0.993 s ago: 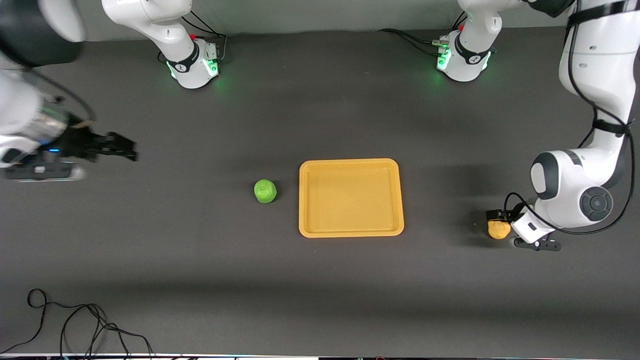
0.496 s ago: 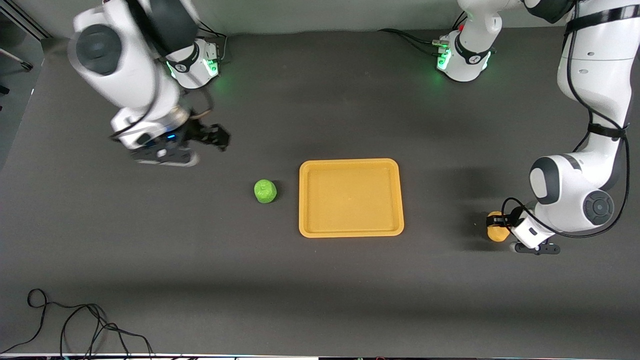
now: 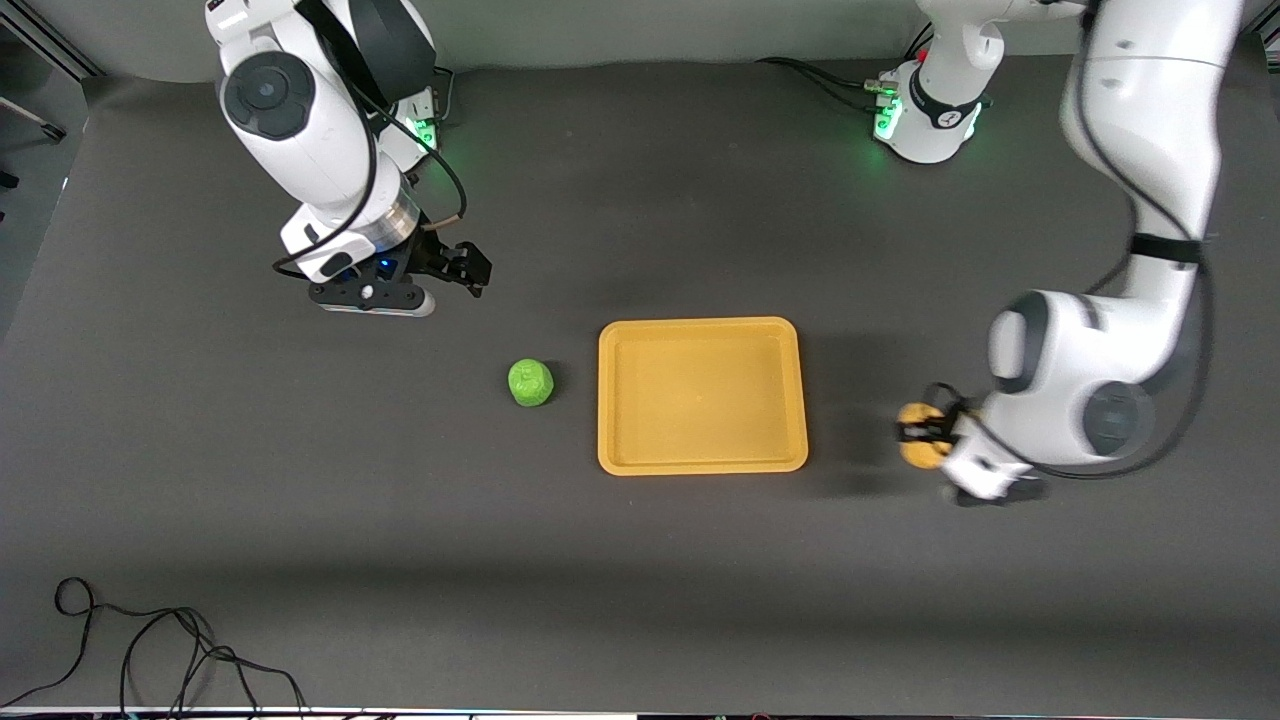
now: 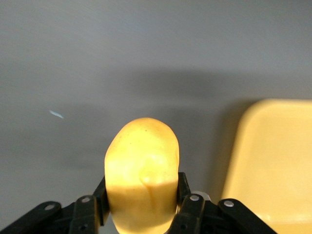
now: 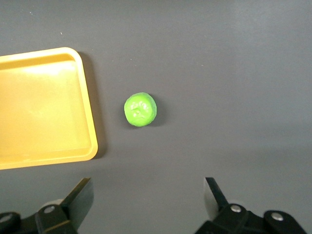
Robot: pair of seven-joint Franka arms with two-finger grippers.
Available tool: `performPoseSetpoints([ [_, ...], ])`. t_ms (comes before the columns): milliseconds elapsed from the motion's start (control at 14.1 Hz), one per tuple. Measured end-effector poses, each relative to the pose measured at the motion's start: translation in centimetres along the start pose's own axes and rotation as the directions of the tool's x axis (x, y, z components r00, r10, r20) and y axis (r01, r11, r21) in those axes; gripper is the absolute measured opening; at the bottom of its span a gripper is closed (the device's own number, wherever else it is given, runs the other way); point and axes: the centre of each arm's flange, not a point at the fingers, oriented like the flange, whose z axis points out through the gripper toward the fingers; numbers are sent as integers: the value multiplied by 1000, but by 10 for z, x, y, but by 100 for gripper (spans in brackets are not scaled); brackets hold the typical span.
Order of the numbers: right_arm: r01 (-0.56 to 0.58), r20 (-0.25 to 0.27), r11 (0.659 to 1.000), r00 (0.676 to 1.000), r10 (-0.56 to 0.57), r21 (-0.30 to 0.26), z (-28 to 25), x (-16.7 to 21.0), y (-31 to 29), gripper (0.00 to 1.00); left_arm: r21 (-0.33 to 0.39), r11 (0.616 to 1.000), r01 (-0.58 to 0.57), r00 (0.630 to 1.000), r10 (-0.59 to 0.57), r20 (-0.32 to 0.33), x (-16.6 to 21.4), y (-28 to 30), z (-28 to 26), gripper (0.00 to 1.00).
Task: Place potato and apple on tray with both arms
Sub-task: 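Carry the potato onto the tray while the right gripper reaches the apple, then release the potato on the tray while the right gripper grasps the apple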
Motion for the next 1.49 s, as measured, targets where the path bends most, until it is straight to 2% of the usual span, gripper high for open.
performPoseSetpoints([
  [142, -1, -22, 1000, 1000, 1, 13, 30, -1, 1, 100, 21, 999, -24, 1000, 24, 15, -20, 53, 13, 56],
  [355, 5, -45, 1000, 999, -4, 12, 84, 7, -3, 100, 44, 998, -45, 999, 44, 31, -42, 103, 31, 56],
  [496, 10, -58, 1000, 998, -10, 8, 121, 16, -8, 100, 46, 999, -27, 1000, 27, 11, -48, 125, 49, 56],
  [638, 12, -68, 1000, 998, -11, 10, 152, 23, -11, 100, 40, 999, -13, 1000, 14, -16, -51, 140, 71, 56],
  [993, 35, -108, 999, 994, -32, 27, 215, 27, -24, 100, 62, 998, -4, 1000, 3, 13, -53, 140, 101, 56],
  [1206, 54, -130, 998, 990, -49, 35, 245, 25, -30, 100, 63, 998, -3, 1000, 2, 12, -53, 139, 103, 82],
  [1277, 56, -130, 998, 990, -51, 34, 255, 25, -30, 100, 63, 998, -3, 1000, 2, 12, -53, 139, 102, 94],
  [1348, 56, -128, 998, 990, -51, 32, 262, 24, -29, 100, 62, 998, -3, 1000, 2, 9, -52, 139, 100, 100],
  [1489, 56, -121, 998, 991, -52, 26, 271, 24, -28, 100, 52, 999, 0, 1000, 1, -13, -50, 139, 83, 100],
])
